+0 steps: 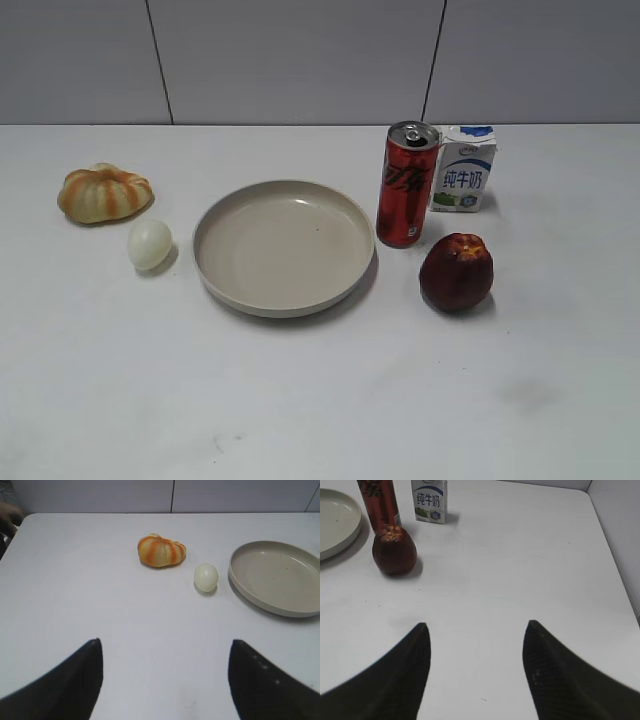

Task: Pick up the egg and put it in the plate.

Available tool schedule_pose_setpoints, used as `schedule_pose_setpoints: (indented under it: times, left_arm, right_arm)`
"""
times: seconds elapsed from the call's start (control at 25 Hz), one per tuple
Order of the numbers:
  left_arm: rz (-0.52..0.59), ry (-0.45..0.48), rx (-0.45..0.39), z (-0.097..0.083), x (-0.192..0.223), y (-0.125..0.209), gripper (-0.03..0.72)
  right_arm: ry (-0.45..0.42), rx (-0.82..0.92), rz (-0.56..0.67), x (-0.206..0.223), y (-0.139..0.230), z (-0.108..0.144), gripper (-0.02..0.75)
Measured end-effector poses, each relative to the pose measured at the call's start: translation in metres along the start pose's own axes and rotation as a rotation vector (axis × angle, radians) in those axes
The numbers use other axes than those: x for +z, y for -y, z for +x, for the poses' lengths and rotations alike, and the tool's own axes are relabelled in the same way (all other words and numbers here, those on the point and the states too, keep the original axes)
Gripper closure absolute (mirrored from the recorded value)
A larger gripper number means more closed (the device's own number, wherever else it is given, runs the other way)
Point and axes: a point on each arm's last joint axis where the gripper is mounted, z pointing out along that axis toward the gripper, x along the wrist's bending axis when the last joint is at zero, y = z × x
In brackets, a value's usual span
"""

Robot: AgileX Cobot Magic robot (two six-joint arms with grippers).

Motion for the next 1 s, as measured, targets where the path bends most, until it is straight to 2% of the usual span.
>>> schedule_pose_setpoints:
  times: [0.52, 0.68, 0.84, 1.0]
  left_arm:
    - [-0.002, 0.0, 0.002, 0.0, 0.0, 0.0, 0.112]
    - [0.035, -0.007, 0.012, 0.001, 0.007, -0.006, 0.112]
    - [0.135, 0.013, 0.003, 0.0, 0.034, -0.026, 0.112]
    - [0.219, 0.054, -0.05, -0.004, 0.08, -0.047, 0.112]
  right_arm:
    - [0.0, 0.0, 0.0, 0.0, 0.0, 0.0, 0.29]
    - [0.0, 0.0, 0.0, 0.0, 0.0, 0.0, 0.29]
    - [0.0, 0.0, 0.0, 0.0, 0.0, 0.0, 0.29]
    - [0.0, 0.0, 0.0, 0.0, 0.0, 0.0, 0.29]
